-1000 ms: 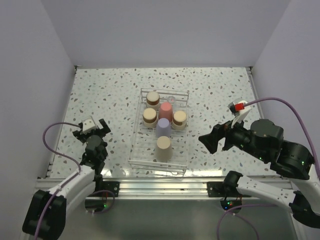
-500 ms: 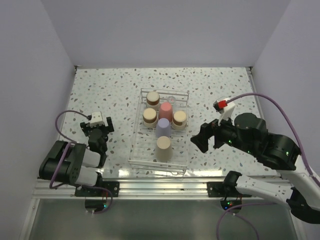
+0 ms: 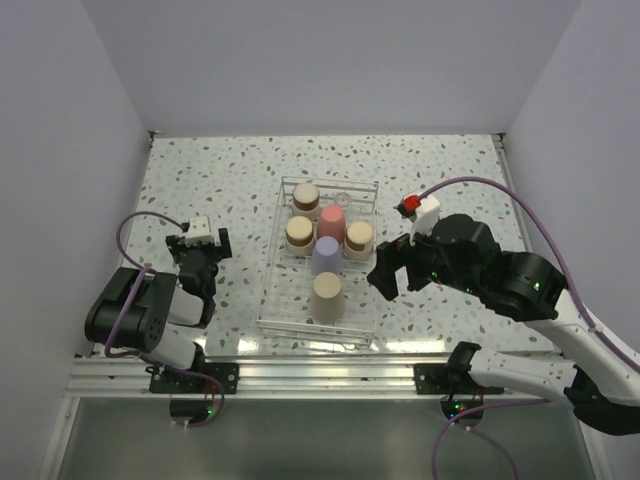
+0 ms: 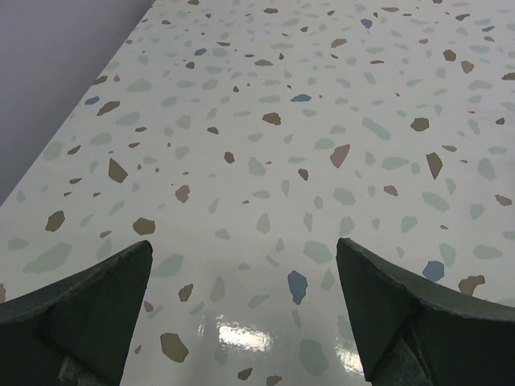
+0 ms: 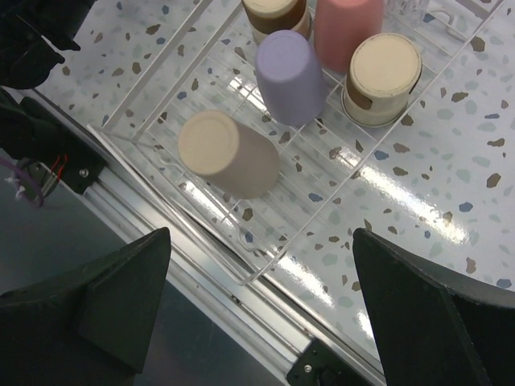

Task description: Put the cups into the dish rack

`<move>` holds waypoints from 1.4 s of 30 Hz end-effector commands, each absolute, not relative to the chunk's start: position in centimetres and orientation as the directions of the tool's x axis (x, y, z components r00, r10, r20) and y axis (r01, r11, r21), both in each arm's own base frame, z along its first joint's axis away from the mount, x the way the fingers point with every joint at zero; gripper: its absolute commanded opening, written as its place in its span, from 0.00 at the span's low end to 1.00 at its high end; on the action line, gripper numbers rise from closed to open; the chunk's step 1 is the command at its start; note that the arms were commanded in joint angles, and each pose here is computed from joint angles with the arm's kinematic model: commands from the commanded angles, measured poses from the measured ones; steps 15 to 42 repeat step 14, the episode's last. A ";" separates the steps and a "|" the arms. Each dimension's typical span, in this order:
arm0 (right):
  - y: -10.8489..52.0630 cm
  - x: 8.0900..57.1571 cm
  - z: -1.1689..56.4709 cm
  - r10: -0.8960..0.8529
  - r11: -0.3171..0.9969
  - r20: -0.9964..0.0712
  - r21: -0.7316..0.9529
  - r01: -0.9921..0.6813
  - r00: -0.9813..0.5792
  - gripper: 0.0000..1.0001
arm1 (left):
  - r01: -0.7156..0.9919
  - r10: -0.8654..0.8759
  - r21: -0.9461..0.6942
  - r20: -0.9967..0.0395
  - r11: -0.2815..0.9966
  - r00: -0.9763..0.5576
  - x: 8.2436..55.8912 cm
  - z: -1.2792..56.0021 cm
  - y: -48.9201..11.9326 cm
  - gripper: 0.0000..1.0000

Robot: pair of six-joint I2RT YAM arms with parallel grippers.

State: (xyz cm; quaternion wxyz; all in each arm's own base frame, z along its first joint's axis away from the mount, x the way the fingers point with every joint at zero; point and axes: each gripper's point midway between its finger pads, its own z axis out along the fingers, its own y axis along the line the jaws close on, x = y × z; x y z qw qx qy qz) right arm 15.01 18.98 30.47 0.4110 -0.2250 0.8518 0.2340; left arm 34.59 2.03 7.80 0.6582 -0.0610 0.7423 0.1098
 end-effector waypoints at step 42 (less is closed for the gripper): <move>17.0 17.8 31.2 -0.095 0.876 -0.875 0.153 -0.457 -0.475 0.98 | -0.249 0.051 0.042 -0.998 0.968 0.030 35.7 11.8 2.2 1.00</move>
